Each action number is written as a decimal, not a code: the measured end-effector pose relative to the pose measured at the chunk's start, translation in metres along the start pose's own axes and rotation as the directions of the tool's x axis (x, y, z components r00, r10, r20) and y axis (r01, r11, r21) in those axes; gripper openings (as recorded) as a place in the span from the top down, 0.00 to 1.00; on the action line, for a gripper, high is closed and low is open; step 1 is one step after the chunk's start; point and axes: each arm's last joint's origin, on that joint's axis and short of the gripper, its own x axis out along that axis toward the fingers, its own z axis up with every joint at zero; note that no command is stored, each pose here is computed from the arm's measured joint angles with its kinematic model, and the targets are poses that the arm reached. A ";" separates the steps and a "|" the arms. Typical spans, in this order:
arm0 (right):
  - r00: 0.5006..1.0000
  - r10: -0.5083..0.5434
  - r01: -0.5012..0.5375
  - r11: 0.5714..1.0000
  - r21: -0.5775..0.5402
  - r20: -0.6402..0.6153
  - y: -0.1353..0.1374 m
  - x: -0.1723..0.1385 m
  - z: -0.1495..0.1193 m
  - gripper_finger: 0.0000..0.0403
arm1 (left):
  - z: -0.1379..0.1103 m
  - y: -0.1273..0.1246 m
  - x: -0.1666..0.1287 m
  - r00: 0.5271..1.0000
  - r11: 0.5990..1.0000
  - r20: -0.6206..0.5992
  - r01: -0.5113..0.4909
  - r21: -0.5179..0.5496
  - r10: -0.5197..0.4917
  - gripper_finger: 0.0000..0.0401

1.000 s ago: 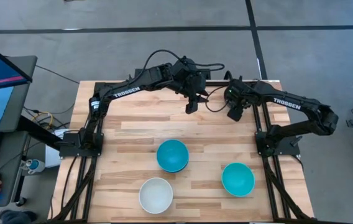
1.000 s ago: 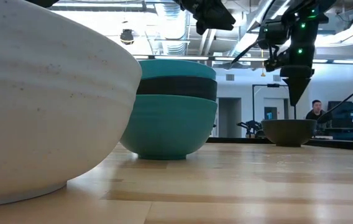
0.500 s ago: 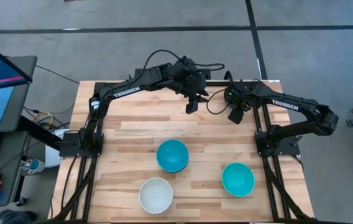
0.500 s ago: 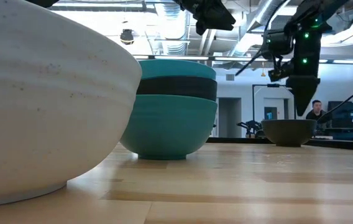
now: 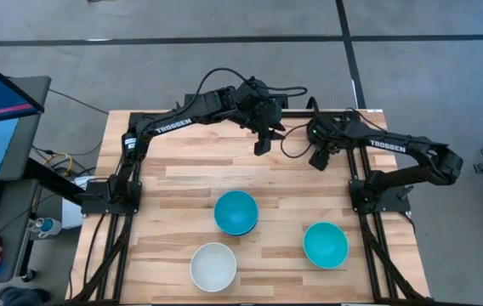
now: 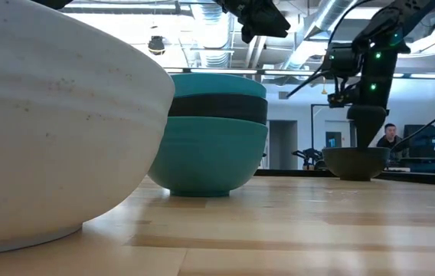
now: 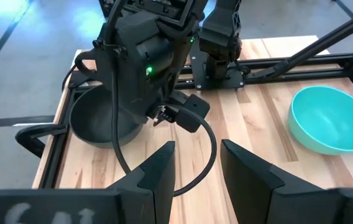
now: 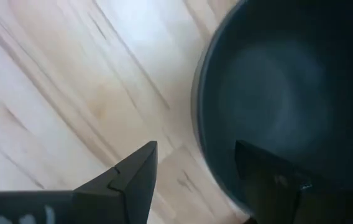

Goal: Nest bowls inside each other
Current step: Stack the black bowl on the light blue bowl

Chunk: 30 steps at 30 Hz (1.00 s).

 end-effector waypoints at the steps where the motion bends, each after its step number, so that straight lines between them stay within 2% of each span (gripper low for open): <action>1: 1.000 -0.001 0.001 1.000 -0.005 0.009 0.000 0.001 0.000 0.41 | 0.000 0.000 0.000 1.000 1.000 0.000 -0.001 0.002 0.001 0.70; 6: 1.000 -0.004 0.005 0.999 -0.032 0.018 0.001 0.011 0.000 0.41 | 0.000 0.000 0.000 1.000 1.000 0.000 -0.002 0.004 0.002 0.70; 13: 0.994 -0.029 0.025 0.999 -0.038 -0.106 0.000 0.040 0.005 0.43 | 0.000 0.000 0.000 1.000 1.000 -0.002 -0.010 0.004 0.010 0.70; 17: 0.981 -0.042 0.030 0.998 -0.062 -0.189 0.004 0.058 0.005 0.55 | 0.000 0.000 0.000 1.000 1.000 -0.002 -0.011 0.002 0.011 0.70; 22: 0.971 -0.113 0.090 0.989 -0.116 -0.212 0.009 0.062 0.006 0.88 | -0.001 0.000 0.000 1.000 1.000 -0.016 -0.008 -0.008 0.007 0.70; 23: 0.973 -0.117 0.095 0.988 -0.122 -0.198 0.011 0.060 0.007 0.92 | -0.002 0.000 0.000 1.000 1.000 -0.019 -0.007 -0.008 0.007 0.70; 30: 0.990 -0.096 0.085 0.990 -0.116 -0.100 0.010 0.031 0.015 0.91 | -0.003 0.000 0.000 0.999 1.000 -0.035 -0.004 -0.013 0.004 0.70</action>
